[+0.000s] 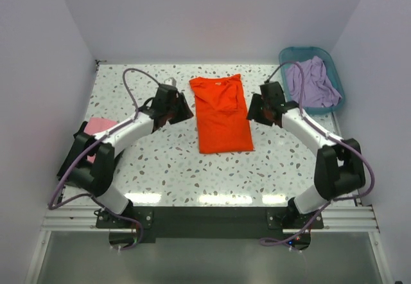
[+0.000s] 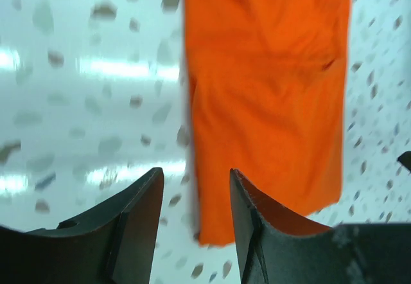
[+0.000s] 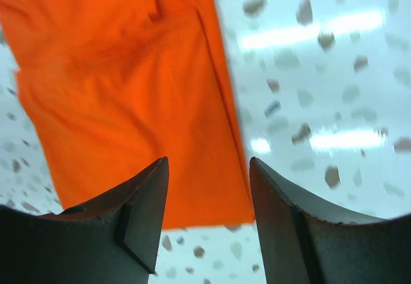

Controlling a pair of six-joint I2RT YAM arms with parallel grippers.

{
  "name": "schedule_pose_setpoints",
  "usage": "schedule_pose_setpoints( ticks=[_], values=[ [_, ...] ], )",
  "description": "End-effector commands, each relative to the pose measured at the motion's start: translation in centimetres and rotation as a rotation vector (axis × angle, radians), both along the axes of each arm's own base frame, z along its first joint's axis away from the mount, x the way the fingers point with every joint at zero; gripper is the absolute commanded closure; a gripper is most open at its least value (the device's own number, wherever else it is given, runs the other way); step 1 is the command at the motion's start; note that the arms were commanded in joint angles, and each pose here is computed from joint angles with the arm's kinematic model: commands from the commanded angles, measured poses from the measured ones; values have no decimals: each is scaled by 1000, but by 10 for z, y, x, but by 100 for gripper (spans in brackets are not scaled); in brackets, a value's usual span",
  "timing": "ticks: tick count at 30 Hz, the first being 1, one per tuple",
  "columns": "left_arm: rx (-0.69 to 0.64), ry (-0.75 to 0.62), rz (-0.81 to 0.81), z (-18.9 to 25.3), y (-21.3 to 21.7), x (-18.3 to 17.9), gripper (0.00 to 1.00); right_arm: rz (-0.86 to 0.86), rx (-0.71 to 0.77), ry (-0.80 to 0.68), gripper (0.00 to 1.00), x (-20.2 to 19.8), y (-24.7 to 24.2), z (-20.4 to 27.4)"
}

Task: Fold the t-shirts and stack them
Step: Fold the tshirt

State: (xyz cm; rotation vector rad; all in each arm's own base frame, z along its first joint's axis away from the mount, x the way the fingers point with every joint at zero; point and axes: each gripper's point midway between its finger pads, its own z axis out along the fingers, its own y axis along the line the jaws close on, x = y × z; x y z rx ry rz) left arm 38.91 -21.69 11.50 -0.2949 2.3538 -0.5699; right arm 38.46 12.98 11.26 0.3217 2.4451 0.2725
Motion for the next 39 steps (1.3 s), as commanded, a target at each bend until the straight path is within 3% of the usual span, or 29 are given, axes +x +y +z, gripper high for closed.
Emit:
schedule_pose_setpoints(
  ticks=[1, 6, 10, 18, 25, 29, 34, 39],
  values=[
    [-5, 88, -11, -38, -1, -52, 50, 18, 20, 47, 42, -44, 1, -20],
    [-89, 177, -100, -76, -26, -108, 51, 33, 45, 111, 39, -87, 10, -56],
    [-164, 164, -136, -81, -44, -115, 51, 11, 44, 117, 39, -95, 7, -69],
    [-145, 189, -126, -92, -46, -116, 52, -30, 50, 107, 41, -88, 7, -79],
    [-86, 249, -93, -112, -42, -121, 63, -42, 49, 107, 44, -81, 9, -86],
    [-57, 265, -86, -118, -42, -124, 68, -43, 45, 111, 52, -83, 8, -88],
    [-38, 267, -71, -116, -43, -121, 84, -39, 37, 120, 67, -84, 7, -91],
    [32, 247, -51, -100, -30, -117, 94, -19, 3, 128, 97, -88, 2, -86]
  ],
)
